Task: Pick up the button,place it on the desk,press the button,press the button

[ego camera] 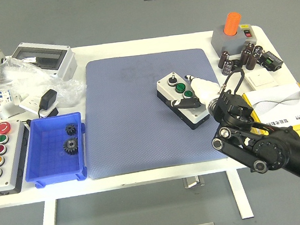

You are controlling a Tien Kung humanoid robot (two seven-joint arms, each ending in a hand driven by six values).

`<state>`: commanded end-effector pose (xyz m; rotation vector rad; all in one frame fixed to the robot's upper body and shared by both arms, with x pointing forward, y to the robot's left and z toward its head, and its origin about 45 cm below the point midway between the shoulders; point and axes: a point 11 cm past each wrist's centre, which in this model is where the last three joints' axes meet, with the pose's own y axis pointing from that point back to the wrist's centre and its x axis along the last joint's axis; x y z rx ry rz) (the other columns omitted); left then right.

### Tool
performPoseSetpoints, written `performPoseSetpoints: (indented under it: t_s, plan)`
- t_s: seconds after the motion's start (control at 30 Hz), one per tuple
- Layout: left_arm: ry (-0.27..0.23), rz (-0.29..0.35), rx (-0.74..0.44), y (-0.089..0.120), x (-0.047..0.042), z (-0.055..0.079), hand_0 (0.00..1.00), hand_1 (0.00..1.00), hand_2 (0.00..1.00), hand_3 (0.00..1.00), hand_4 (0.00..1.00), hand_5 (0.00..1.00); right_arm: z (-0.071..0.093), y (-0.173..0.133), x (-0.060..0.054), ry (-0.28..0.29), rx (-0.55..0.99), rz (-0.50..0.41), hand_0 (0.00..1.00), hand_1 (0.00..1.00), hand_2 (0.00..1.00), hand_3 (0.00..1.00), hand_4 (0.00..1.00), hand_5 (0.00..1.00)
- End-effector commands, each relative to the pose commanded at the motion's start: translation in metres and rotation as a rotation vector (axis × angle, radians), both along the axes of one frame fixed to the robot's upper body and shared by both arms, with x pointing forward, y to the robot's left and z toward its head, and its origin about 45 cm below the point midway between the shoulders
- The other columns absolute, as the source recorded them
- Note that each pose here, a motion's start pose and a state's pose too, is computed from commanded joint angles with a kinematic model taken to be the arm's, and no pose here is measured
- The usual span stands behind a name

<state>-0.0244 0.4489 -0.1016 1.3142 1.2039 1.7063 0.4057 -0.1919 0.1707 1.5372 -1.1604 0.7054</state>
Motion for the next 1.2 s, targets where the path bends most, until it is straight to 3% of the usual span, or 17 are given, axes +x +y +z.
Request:
performPoseSetpoints:
  t_s: [0.07,0.1,0.23,0.27,0.43,0.47,1.03,1.07,1.2]
  plan:
    - [0.0,0.0,0.0,0.0,0.0001,0.0,0.646,0.624,0.593,0.598,0.61,0.179,0.001,0.001,0.0,-0.007,-0.004,0.005,0.839,0.882,0.957,0.998,0.998,0.739]
    - [0.0,-0.001,0.0,0.0,0.0003,0.0,0.647,0.624,0.593,0.598,0.609,0.179,0.002,0.002,0.0,-0.014,-0.008,0.01,0.785,0.828,0.92,0.998,0.998,0.738]
    - [-0.001,-0.006,-0.002,-0.001,0.0019,0.0,0.647,0.624,0.593,0.598,0.609,0.179,0.013,0.013,0.0,-0.073,-0.064,0.063,0.785,0.828,0.92,0.998,0.998,0.738]
    - [-0.002,-0.007,-0.002,-0.001,0.0023,0.0,0.647,0.625,0.593,0.597,0.608,0.179,0.013,0.014,0.0,-0.078,-0.076,0.071,0.655,0.718,0.792,0.998,0.998,0.727]
    - [-0.002,-0.01,-0.002,-0.001,0.0028,0.0,0.647,0.625,0.593,0.597,0.608,0.179,0.009,0.014,0.001,-0.07,-0.108,0.079,0.655,0.718,0.792,0.998,0.998,0.727]
    - [-0.001,-0.01,-0.002,-0.001,0.0024,0.0,0.647,0.624,0.593,0.597,0.608,0.178,0.009,0.013,0.001,-0.069,-0.11,0.076,0.529,0.649,0.679,0.891,0.968,0.529]
    - [-0.008,-0.004,-0.006,-0.003,-0.0007,-0.001,0.647,0.626,0.592,0.595,0.603,0.173,0.007,0.007,0.002,-0.037,-0.1,0.06,0.562,0.671,0.701,0.902,0.954,0.511]
    - [-0.009,-0.004,-0.007,-0.003,-0.0005,-0.001,0.647,0.628,0.592,0.592,0.603,0.171,0.007,0.007,0.002,-0.035,-0.1,0.061,0.595,0.696,0.739,0.958,0.977,0.545]
    - [-0.015,-0.006,-0.01,-0.003,0.0004,-0.001,0.647,0.628,0.592,0.592,0.603,0.171,0.005,0.009,0.001,-0.025,-0.105,0.068,0.595,0.696,0.739,0.958,0.977,0.545]
